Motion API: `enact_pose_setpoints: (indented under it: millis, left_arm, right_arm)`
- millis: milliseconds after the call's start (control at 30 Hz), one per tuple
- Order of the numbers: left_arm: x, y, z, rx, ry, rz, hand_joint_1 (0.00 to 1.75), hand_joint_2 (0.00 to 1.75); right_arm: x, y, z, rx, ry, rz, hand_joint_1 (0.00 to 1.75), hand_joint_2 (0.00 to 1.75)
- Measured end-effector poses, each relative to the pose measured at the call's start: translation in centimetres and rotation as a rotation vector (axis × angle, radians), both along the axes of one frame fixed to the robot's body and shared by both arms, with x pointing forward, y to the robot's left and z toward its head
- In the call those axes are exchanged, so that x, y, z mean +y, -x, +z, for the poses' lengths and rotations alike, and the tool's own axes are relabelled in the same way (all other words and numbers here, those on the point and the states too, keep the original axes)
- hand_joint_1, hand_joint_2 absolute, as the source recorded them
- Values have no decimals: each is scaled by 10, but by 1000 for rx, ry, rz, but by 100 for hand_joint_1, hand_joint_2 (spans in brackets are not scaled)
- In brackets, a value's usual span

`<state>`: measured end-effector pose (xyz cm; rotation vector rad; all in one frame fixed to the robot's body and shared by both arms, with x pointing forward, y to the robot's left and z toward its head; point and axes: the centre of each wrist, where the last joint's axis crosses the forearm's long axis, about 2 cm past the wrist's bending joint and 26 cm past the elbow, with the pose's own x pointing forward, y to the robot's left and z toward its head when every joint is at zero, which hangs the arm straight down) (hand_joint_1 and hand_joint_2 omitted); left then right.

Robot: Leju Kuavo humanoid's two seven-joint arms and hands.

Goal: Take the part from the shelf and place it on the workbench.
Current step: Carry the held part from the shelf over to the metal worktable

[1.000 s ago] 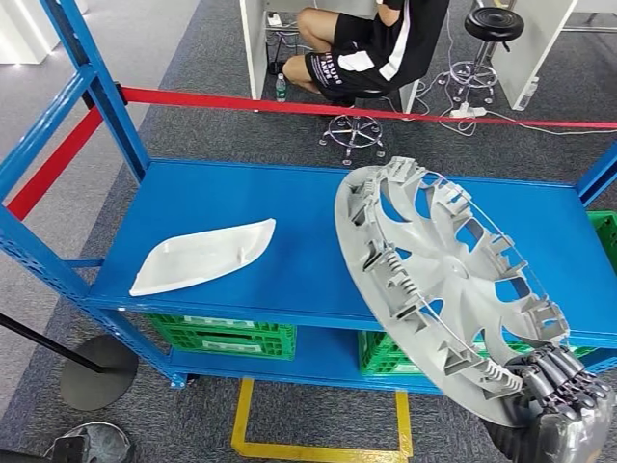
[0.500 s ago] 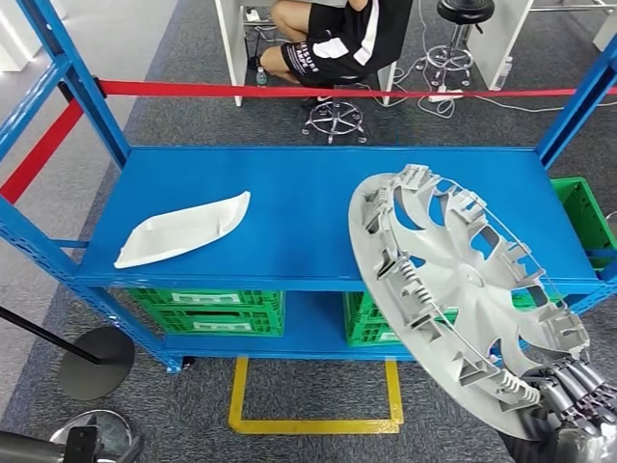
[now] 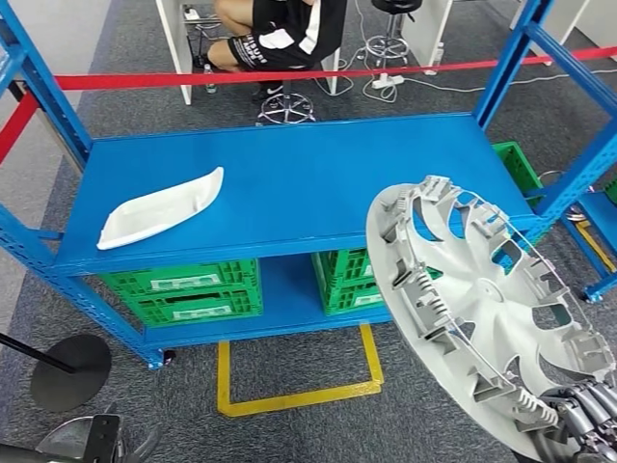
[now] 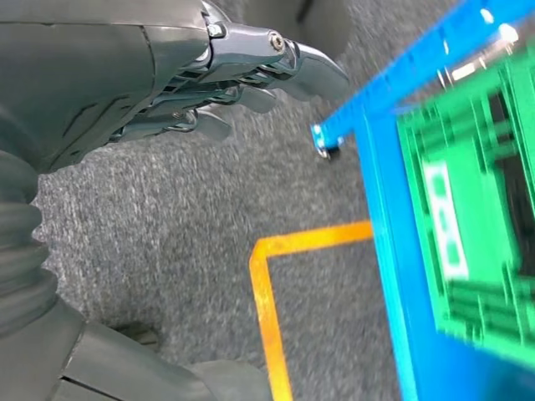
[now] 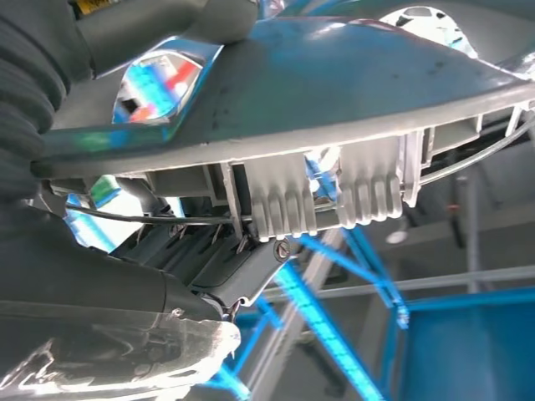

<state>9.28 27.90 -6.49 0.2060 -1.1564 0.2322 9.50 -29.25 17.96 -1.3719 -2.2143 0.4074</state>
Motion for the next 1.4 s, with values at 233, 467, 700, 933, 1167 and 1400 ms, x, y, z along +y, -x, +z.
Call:
enact_pose_setpoints:
  millis: [233, 467, 700, 933, 1167, 1400]
  left_arm:
    - [-6, -5, -1, 0, 8, -29, 0, 175]
    - [-9, -5, -2, 3, 14, -36, 0, 175]
    - [-15, -12, -2, -15, 6, -56, 0, 175]
    - [-20, -13, -4, -12, 16, -56, 0, 175]
    - [-21, -17, -3, -19, 15, -74, 0, 175]
    - [-22, -12, -6, -4, 18, -80, 0, 175]
  right_arm:
    - [-2, 11, 5, 8, 4, -28, 169, 175]
    - [-2, 15, 6, 13, -1, -44, 169, 175]
    - [-4, 24, 11, 14, -13, -74, 169, 175]
    - [-6, 28, 12, 19, -14, -89, 169, 175]
    - [-6, 29, 14, 13, -13, -97, 169, 175]
    - [-7, 30, 15, 11, -13, -105, 169, 175]
